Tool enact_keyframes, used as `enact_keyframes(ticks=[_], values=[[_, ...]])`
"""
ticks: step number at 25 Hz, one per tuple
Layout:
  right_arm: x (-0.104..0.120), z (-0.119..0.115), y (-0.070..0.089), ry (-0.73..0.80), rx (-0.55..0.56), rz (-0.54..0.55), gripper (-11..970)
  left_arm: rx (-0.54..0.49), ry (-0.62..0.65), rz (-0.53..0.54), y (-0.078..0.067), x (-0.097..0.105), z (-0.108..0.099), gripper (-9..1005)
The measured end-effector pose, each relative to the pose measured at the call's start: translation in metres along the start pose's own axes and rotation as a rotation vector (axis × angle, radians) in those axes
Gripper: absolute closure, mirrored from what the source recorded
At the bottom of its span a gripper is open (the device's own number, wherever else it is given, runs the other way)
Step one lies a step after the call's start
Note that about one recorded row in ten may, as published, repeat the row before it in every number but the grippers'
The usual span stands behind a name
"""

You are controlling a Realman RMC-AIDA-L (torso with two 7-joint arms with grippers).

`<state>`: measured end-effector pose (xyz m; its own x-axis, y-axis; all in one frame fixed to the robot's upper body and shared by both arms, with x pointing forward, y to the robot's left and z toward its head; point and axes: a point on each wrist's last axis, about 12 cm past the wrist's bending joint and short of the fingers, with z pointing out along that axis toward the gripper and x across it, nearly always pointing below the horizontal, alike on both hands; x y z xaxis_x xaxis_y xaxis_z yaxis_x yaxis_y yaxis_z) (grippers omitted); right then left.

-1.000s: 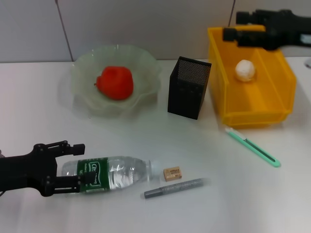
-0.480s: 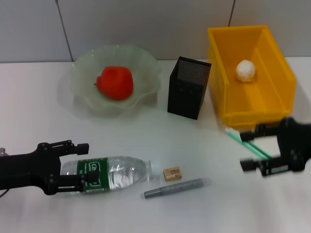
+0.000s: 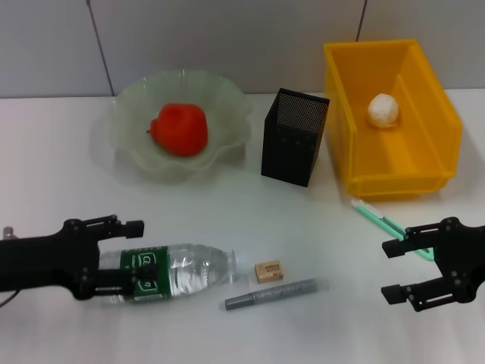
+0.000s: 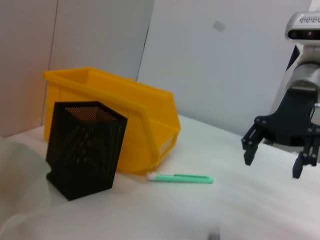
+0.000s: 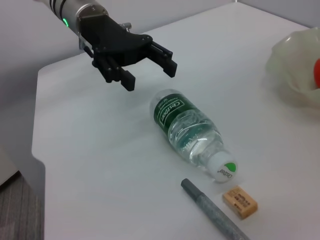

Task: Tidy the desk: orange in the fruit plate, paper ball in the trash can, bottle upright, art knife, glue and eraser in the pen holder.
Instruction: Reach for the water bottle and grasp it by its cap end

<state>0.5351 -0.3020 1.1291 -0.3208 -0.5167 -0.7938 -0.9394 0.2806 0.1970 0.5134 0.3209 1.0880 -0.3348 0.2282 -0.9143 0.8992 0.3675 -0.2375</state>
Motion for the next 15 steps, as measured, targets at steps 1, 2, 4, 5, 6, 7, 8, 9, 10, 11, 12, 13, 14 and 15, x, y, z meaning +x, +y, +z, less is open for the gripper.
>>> enact_keyframes(ticks=[1,2,4,5,6,7,8,9,10,11,12,13,14,15], values=[[0.000,0.000,0.000,-0.004,0.003,0.001,197,0.000,0.000,0.000,0.000,0.000,0.000,171],[0.001,-0.001,0.000,-0.009,0.007,0.002,197,0.030,-0.016,0.005,0.000,-0.011,0.004,171],[0.001,-0.002,0.000,-0.012,0.011,0.002,197,0.092,0.000,0.032,0.004,-0.040,0.020,171],[0.001,-0.002,0.000,-0.012,0.012,0.002,197,0.115,0.025,0.042,0.005,-0.050,0.027,171],[0.001,-0.003,0.000,-0.011,0.013,0.002,197,0.128,0.042,0.051,0.006,-0.057,0.032,171],[0.002,-0.003,-0.001,-0.009,0.016,0.003,197,0.158,0.088,0.071,0.008,-0.073,0.044,171],[0.002,-0.003,-0.001,-0.009,0.016,0.003,197,0.174,0.122,0.080,0.008,-0.083,0.052,171],[0.002,-0.003,-0.001,-0.008,0.017,0.004,197,0.186,0.151,0.087,0.009,-0.090,0.057,171],[0.002,-0.004,-0.001,-0.007,0.018,0.004,197,0.196,0.183,0.095,0.010,-0.099,0.063,171],[0.003,-0.004,-0.001,-0.006,0.018,0.004,197,0.207,0.228,0.107,0.009,-0.107,0.071,171],[0.003,-0.004,-0.001,-0.005,0.019,0.004,197,0.216,0.297,0.129,0.008,-0.120,0.083,171],[0.003,-0.004,-0.001,-0.005,0.019,0.004,197,0.217,0.325,0.136,0.008,-0.123,0.087,172],[0.003,-0.004,-0.001,-0.004,0.019,0.005,197,0.215,0.354,0.147,0.007,-0.127,0.091,174],[0.003,-0.004,-0.001,-0.004,0.019,0.005,197,0.211,0.390,0.161,0.006,-0.131,0.097,175]])
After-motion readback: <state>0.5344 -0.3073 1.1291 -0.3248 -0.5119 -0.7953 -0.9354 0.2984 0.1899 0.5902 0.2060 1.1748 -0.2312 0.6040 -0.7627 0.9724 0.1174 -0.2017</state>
